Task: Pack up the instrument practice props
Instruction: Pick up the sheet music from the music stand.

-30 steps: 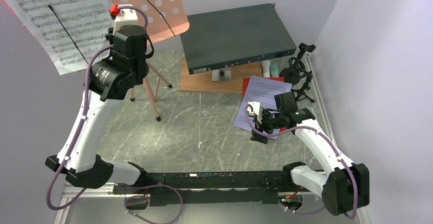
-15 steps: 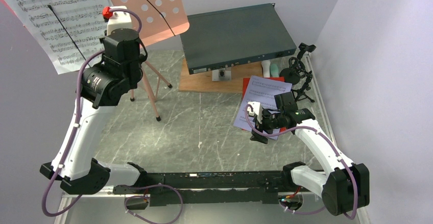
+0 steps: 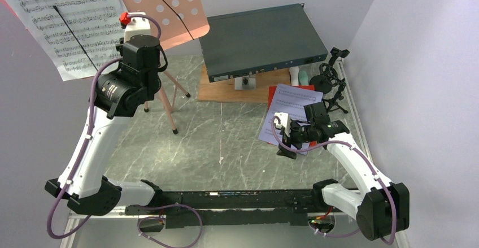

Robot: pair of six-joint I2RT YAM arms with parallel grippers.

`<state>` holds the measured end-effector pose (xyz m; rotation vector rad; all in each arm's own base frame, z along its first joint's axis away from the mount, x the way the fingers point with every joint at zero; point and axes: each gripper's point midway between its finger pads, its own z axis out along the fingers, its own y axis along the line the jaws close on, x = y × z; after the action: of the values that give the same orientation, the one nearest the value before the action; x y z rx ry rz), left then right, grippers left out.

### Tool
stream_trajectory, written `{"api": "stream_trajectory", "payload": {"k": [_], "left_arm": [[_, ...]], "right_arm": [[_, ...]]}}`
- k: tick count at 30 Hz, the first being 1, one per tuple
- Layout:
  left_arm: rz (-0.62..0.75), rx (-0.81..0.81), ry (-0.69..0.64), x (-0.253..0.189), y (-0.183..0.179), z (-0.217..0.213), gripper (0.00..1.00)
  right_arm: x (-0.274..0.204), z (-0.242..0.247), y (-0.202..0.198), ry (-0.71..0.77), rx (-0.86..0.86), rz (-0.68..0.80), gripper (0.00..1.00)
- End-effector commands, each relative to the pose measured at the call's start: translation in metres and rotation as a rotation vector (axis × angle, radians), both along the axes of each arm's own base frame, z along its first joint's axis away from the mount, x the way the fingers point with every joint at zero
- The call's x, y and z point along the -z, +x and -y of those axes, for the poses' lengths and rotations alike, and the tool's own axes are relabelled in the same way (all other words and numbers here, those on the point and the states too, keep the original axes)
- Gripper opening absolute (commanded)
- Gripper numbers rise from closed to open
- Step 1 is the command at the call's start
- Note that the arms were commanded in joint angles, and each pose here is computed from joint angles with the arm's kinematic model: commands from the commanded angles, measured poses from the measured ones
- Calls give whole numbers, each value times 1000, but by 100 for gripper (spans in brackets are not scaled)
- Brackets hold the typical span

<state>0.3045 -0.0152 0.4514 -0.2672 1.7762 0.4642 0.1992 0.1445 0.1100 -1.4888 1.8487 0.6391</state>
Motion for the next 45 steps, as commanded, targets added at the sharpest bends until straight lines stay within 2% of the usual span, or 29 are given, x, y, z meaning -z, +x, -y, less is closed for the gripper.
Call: {"api": "stream_trajectory", "payload": {"k": [1,4,6,7,13,21,33,45], "left_arm": [[38,-13,-30,-8,-9,-7,22],[35,-15,-14,-6,-8,-8,13],[35,-15,-2,-7,-8,-9,2],[37,-12,2,-8,-8,-9,0],[87,117,-63,-24,-12,5,0],[251,525,-139,-58,-25,59,0],[319,772,-105,-67,-40,93,0],[341,890,-98,-68,-52,109,0]], "right_arm": [[-13,-4,2,34,-25,44,86],[-14,-4,2,35,-25,44,86],[-14,-5,2,35,-25,46,86],[-14,-4,2,35,-25,46,86],[-14,-4,2,34,-23,48,86],[-14,-3,3,31,-21,50,86],[-13,-3,3,28,-20,52,86],[-13,-2,3,27,-20,54,86]]}}
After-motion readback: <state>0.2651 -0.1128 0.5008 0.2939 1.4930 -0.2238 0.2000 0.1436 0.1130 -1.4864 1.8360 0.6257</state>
